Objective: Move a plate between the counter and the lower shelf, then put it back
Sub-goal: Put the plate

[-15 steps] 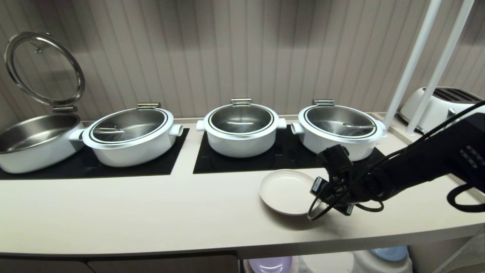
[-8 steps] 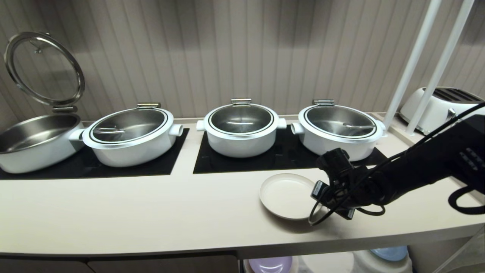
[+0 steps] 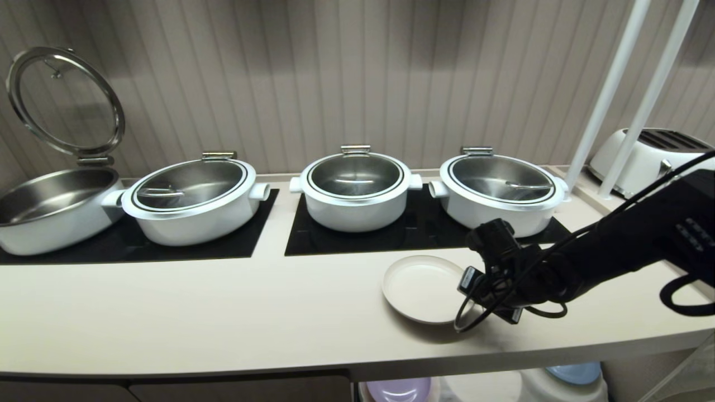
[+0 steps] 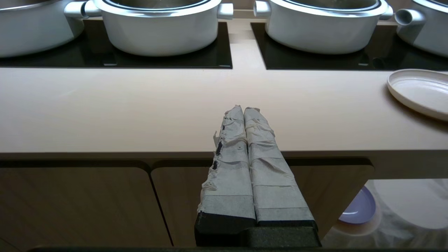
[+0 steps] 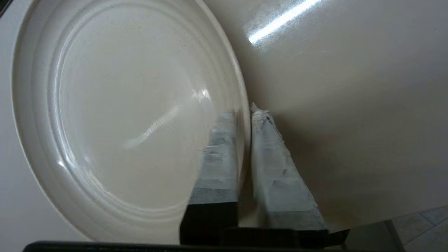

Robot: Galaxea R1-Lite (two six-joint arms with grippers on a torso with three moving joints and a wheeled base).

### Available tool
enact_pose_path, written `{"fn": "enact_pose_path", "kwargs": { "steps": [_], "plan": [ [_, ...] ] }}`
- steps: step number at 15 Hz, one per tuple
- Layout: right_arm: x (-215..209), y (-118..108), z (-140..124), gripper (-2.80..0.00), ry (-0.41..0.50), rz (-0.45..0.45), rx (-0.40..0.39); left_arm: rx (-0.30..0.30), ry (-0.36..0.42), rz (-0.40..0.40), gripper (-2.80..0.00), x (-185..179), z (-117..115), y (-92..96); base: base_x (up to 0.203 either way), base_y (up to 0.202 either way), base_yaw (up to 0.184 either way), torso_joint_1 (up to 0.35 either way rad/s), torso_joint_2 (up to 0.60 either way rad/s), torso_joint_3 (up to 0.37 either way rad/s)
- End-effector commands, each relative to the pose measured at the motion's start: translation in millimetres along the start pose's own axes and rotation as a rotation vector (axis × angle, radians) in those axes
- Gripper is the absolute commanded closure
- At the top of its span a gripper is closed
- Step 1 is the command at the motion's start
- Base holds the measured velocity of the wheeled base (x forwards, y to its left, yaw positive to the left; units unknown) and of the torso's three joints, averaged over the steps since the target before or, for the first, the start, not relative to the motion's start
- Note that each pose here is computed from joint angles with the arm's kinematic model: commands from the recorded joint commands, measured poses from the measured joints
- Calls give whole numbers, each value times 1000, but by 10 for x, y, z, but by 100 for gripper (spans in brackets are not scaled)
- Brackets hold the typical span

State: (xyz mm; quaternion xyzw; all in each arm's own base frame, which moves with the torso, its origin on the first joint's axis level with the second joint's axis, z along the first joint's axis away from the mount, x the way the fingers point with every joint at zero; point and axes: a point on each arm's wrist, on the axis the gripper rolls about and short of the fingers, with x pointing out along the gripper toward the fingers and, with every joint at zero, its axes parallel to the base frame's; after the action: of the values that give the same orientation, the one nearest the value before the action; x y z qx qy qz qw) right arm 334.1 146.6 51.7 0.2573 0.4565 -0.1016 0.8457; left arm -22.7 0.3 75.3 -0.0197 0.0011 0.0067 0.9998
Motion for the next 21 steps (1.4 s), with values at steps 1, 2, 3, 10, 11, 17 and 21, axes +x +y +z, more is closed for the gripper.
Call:
{"fn": "enact_pose_path", "kwargs": {
  "steps": [1,2,3,10,11,17,21],
  "plan": [
    [5,-6,-1,-280,0,-3,5,-1,0,0,0,1,0,0,0,0,0,0,0,0],
    [5,-6,-1,-280,0,-3,6,-1,0,0,0,1,0,0,0,0,0,0,0,0],
    [5,-6,-1,-280,0,-3,6,-1,0,0,0,1,0,0,0,0,0,0,0,0],
    [-19,-28,-12,-280,0,-8,3,-1,0,1,0,1,0,0,0,0,0,0,0,0],
    [-53,-28,-4,-280,-4,-3,4,-1,0,0,0,1,0,0,0,0,0,0,0,0],
    [-283,-25,50,-280,-34,30,3,-1,0,0,0,1,0,0,0,0,0,0,0,0],
    [-478,-93,16,-280,-44,47,-42,-1,0,0,0,1,0,0,0,0,0,0,0,0]
  ]
}}
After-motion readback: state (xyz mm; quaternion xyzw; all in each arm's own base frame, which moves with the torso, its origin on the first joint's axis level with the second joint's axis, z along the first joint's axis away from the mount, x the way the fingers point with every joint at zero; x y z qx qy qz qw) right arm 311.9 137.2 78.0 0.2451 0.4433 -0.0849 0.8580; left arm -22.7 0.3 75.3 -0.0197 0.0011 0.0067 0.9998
